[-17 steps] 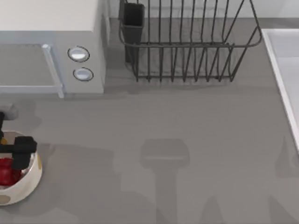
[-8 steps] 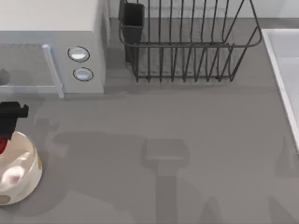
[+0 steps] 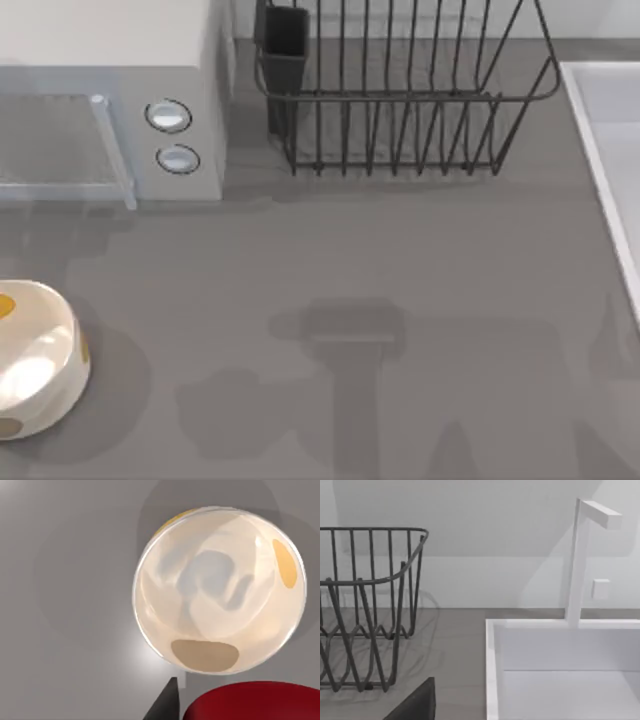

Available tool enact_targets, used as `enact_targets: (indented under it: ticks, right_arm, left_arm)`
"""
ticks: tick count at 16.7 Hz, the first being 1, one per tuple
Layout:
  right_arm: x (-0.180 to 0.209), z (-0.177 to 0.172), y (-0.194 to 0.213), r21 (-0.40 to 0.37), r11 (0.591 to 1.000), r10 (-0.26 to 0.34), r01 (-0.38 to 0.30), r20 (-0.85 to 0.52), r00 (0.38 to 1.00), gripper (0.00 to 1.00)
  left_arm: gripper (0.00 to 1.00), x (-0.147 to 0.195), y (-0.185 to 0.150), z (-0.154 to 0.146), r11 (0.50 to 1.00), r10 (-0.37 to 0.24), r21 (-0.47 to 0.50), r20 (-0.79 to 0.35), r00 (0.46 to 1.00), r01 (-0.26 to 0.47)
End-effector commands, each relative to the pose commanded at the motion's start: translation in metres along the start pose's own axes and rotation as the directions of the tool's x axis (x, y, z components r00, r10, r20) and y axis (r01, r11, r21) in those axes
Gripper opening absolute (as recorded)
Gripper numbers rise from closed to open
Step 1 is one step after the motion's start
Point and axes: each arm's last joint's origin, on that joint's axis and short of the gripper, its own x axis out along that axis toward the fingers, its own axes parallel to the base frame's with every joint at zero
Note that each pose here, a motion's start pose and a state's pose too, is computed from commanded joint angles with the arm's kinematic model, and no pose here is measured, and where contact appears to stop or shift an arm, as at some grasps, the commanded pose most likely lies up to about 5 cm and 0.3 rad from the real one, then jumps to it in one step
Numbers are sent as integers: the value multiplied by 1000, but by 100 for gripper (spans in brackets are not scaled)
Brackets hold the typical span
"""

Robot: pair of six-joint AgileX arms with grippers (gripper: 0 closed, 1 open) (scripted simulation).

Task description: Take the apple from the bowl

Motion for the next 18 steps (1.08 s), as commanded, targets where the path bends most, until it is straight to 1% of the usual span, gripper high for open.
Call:
enact_targets:
  ticks: [2, 4, 9, 11, 13, 14, 16, 18]
  right_arm:
    - [0, 0, 0, 0, 1000, 0, 0, 0, 1000, 100]
    - [0, 0, 0, 0, 1000, 0, 0, 0, 1000, 100]
    - [0, 0, 0, 0, 1000, 0, 0, 0, 1000, 100]
    - [0, 0, 0, 0, 1000, 0, 0, 0, 1000, 100]
    - [0, 0, 0, 0, 1000, 0, 0, 0, 1000, 100]
    - [0, 0, 0, 0, 1000, 0, 0, 0, 1000, 100]
    - [0, 0, 0, 0, 1000, 0, 0, 0, 1000, 100]
    - [0, 0, 0, 0, 1000, 0, 0, 0, 1000, 100]
  left_arm:
    - [0, -22, -1, -9, 1000, 1, 0, 15, 1000, -1]
    - [0, -32, -1, -15, 1000, 2, 0, 24, 1000, -2]
    - [0, -31, -1, -13, 1000, 2, -3, 21, 1000, -2]
    - [0, -26, -10, -3, 1000, -1, -4, 12, 1000, 1]
    - [0, -13, -31, 17, 1000, -5, -5, -8, 1000, 5]
    - [0, -4, -48, 28, 1000, -7, -4, -20, 1000, 7]
    - [0, 18, -95, 46, 1000, -7, 1, -42, 999, 7]
    - [0, 41, -148, 54, 1000, -4, 5, -60, 998, 4]
